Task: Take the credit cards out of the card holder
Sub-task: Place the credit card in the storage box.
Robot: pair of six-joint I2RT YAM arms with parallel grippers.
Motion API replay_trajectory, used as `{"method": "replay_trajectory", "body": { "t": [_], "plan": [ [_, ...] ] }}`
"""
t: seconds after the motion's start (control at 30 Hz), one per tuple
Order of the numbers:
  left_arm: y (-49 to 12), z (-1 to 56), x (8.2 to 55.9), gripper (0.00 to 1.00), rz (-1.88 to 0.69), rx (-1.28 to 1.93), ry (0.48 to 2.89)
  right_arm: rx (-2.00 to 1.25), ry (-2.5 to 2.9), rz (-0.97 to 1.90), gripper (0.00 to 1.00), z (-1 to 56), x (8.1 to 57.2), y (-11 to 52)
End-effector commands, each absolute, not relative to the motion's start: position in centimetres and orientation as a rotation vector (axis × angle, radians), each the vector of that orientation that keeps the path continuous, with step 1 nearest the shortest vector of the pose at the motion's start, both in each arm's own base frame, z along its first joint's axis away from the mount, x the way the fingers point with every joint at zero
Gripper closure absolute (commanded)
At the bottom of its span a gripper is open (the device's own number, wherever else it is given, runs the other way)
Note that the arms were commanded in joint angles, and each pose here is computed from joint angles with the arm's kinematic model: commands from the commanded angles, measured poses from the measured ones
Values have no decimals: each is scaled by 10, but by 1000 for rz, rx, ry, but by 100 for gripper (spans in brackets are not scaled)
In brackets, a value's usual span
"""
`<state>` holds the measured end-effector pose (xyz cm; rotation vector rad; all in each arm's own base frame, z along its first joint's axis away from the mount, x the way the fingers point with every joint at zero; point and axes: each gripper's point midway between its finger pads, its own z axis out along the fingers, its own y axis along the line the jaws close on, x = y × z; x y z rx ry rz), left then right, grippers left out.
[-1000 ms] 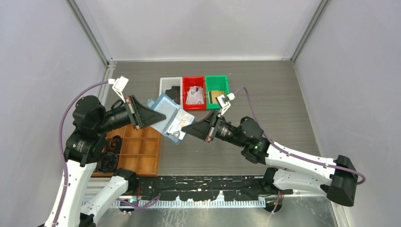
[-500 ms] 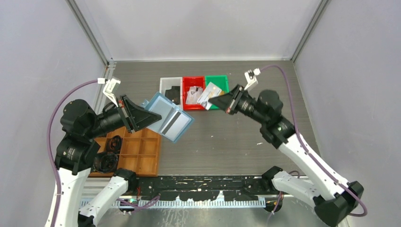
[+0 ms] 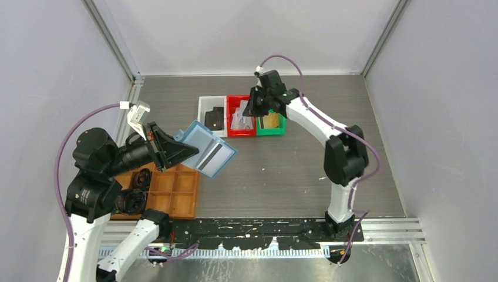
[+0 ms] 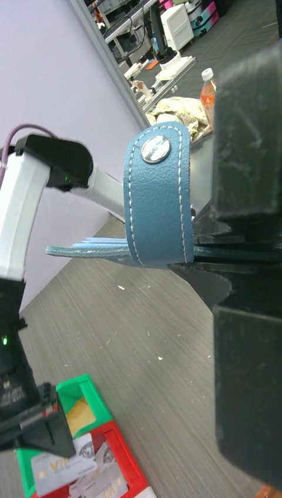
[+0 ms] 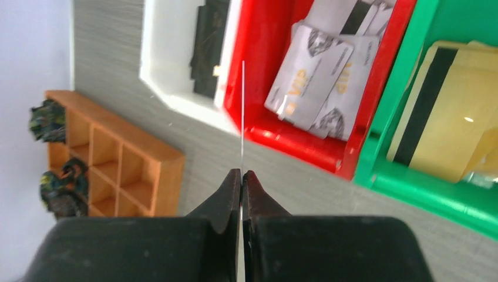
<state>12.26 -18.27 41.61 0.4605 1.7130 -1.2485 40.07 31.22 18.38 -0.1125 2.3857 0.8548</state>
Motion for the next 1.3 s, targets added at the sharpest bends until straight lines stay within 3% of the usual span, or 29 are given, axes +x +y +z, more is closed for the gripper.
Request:
{"method": "replay_trajectory", "body": {
  "t": [0.0, 0.47, 0.73, 0.8, 1.0, 1.1, 1.27],
  "plan": [
    [-181, 435, 111, 100, -1229, 533, 1621, -187, 2352, 763, 99, 194, 434, 317],
    [-179, 438, 106, 100, -1214, 550, 1607, -242, 2496, 664, 98, 113, 459, 338],
    [-179, 437, 106, 100, -1207, 551, 1608, -218, 2404, 608, 56, 139, 463, 335],
    [-178, 437, 106, 100, -1200, 553, 1608, -208, 2347, 617, 50, 160, 463, 336],
    [-177, 438, 105, 100, -1192, 550, 1606, -188, 2171, 628, 46, 247, 440, 335],
    [-177, 441, 107, 100, -1192, 534, 1595, -158, 2055, 764, 38, 302, 408, 333],
    [-174, 449, 116, 100, -1176, 469, 1544, -107, 1737, 1292, 9, 380, 321, 330]
  ]
}}
